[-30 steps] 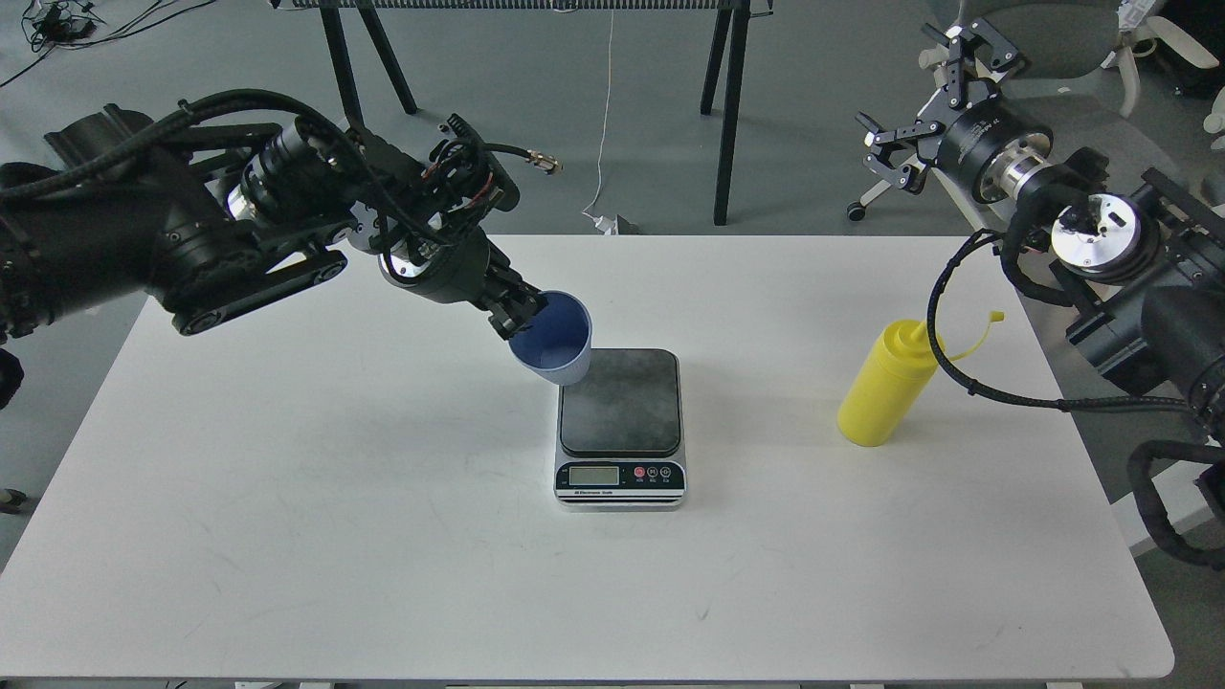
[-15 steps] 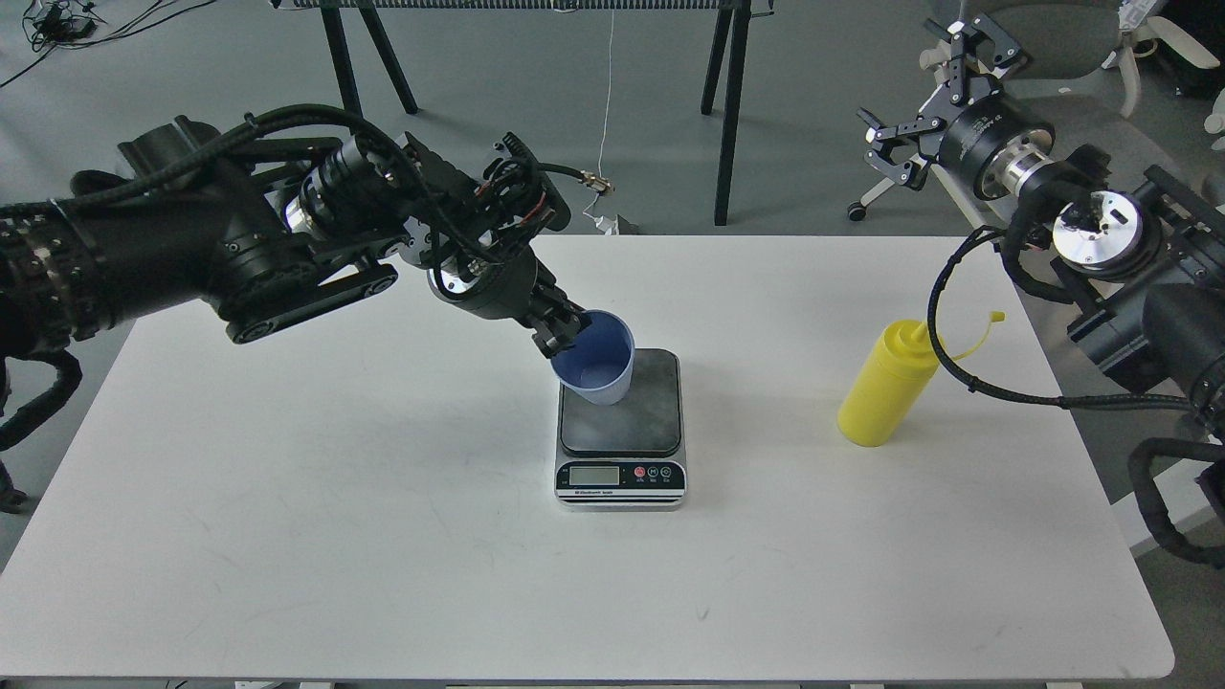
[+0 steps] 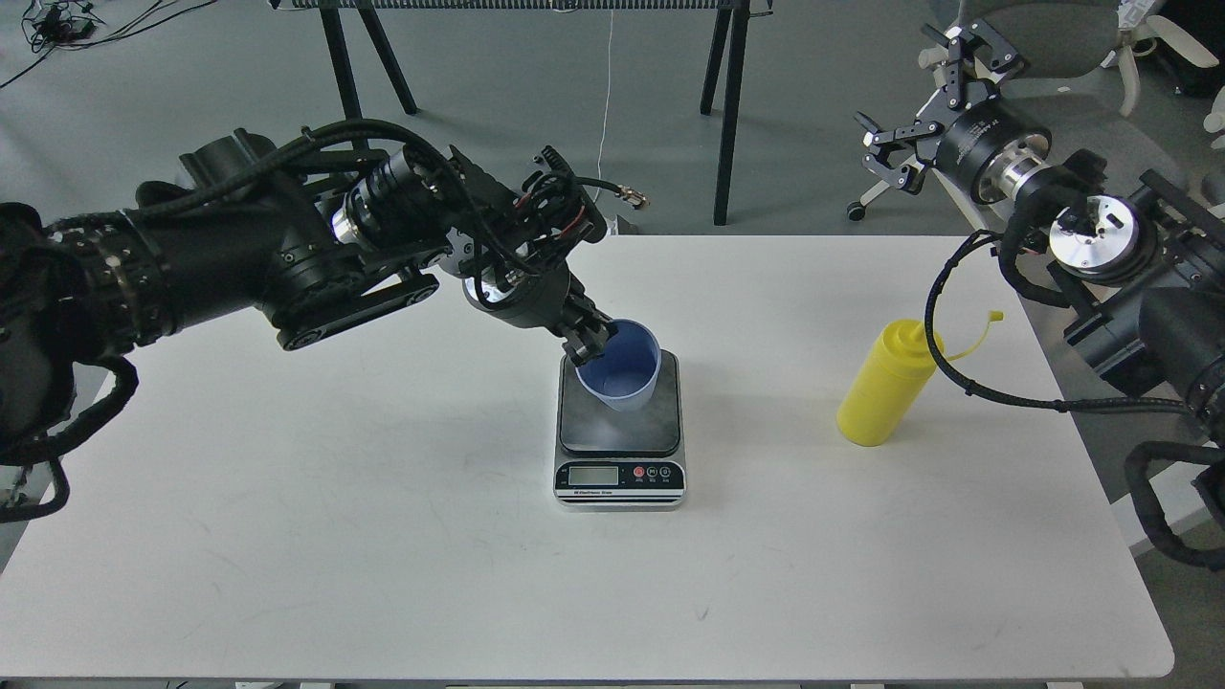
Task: Pour seasoning into cup on scale with both arms
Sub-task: 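Lift the blue cup and carry it onto the scale, then lower the blue cup onto the scale and open the left gripper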
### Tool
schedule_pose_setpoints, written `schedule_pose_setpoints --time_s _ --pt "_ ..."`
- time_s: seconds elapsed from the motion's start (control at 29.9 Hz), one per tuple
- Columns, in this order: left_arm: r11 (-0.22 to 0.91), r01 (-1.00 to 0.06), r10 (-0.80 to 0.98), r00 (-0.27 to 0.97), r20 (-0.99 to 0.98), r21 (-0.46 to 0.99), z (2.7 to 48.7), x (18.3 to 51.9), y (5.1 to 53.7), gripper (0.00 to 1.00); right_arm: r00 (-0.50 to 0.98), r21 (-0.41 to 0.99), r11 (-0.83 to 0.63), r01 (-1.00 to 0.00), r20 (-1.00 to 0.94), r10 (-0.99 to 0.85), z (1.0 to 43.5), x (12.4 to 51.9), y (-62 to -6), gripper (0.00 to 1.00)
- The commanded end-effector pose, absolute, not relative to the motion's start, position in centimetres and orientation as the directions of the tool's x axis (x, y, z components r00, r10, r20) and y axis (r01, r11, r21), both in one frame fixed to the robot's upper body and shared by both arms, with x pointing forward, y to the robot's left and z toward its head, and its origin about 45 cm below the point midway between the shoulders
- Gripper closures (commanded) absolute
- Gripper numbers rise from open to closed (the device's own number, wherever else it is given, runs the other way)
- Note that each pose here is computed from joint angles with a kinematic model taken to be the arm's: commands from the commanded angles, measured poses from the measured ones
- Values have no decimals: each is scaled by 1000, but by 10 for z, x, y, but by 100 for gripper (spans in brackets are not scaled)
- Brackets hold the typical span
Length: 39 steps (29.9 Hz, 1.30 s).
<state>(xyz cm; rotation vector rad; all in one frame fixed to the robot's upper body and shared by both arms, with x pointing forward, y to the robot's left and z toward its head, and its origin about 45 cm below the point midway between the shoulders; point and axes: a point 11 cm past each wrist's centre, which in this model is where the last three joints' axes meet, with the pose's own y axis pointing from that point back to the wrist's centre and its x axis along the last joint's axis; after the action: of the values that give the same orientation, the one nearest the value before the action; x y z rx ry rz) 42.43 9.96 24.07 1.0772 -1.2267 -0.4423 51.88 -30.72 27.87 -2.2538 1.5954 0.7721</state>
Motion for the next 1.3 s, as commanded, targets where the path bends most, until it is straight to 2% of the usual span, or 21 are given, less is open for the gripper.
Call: schedule_pose_setpoints --time_s 0.0,0.77,1.27 --pt "466 -255 -779 335 529 848 238 424 99 96 250 81 -355 -931 -566 -785 279 519 -307 1" --pt "456 -249 -775 361 519 854 226 424 102 94 244 88 -353 -931 -568 -786 275 517 -308 1" --pt "456 -250 -775 360 520 854 226 424 102 87 242 89 -350 -932 -567 -787 275 517 -310 1"
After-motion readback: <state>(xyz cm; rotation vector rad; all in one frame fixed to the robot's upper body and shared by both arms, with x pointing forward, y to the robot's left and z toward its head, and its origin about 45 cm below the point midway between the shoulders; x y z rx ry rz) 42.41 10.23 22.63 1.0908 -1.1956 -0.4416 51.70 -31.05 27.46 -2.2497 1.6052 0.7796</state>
